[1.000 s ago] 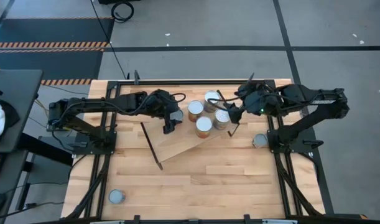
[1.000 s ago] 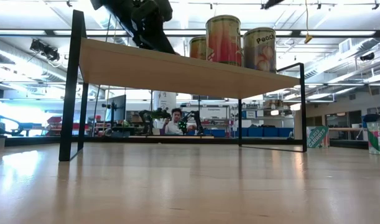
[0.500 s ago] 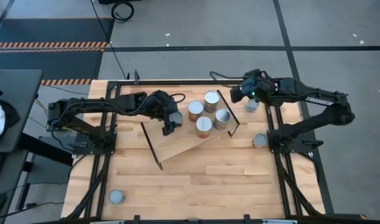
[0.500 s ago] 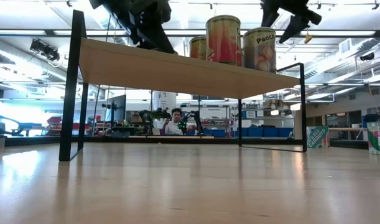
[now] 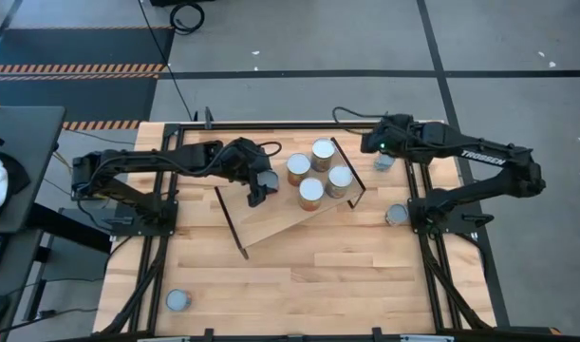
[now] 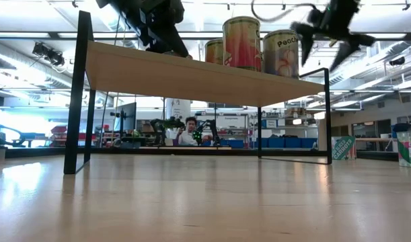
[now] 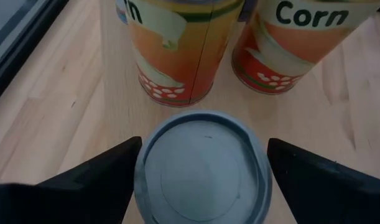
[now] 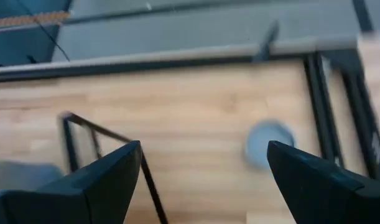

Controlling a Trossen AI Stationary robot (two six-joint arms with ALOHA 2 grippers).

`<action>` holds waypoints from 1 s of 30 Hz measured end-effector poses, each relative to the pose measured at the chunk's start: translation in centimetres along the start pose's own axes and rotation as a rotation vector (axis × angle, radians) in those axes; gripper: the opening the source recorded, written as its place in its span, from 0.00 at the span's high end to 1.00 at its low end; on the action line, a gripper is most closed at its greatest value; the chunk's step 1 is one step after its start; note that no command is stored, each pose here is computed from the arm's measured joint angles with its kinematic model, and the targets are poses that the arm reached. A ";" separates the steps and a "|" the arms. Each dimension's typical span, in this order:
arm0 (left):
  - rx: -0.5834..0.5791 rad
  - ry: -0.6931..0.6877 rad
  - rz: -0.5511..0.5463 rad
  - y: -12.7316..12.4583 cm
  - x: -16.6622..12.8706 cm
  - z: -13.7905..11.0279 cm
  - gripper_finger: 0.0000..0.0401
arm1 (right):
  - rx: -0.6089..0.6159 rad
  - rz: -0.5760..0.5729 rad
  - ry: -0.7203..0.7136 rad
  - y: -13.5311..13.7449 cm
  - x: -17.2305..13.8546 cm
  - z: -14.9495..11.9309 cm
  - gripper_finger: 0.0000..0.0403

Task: Pick and place cans onto a shelf
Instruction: Put the small canned orange on the shelf, then put the small canned carrot on the shelf

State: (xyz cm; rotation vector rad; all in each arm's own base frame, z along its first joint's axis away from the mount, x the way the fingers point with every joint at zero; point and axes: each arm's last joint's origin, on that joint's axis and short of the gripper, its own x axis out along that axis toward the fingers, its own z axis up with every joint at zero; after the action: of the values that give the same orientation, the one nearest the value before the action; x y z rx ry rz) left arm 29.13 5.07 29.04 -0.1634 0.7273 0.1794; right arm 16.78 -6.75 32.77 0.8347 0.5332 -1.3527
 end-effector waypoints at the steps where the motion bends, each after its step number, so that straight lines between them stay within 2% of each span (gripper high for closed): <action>1: -0.004 -0.002 0.000 0.0 -0.1 0.0 0.12 | 0.044 -0.013 0.020 -0.4 0.4 -0.4 0.12; 5: -0.034 -0.007 0.003 0.0 -0.4 0.0 0.12 | 0.262 -0.082 0.052 -2.0 2.0 -1.4 0.13; 10: -0.045 -0.025 -0.002 -0.1 -0.9 0.2 0.12 | 0.387 -0.196 0.188 -3.2 5.1 -1.7 0.14; 15: -0.034 -0.069 -0.014 -0.4 -1.9 0.5 0.12 | 0.413 -0.240 0.250 -3.9 7.7 -1.8 0.13; 19: -0.034 -0.097 -0.017 -0.4 -2.9 0.6 0.12 | 0.439 -0.213 0.228 -4.1 9.1 -1.4 0.13; 23: -0.040 -0.183 -0.028 -0.5 -4.5 1.2 0.12 | 0.480 -0.217 0.213 -4.7 10.5 -1.3 0.13; 30: -0.042 -0.297 -0.028 -0.6 -6.7 1.8 0.12 | 0.491 -0.243 0.192 -5.9 12.3 -2.5 0.12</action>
State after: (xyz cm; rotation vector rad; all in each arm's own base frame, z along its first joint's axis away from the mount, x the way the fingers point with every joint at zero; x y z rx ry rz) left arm 25.50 4.18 34.96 -0.1825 0.4262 0.1881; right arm 13.37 -12.55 20.66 1.3436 0.4657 -1.6686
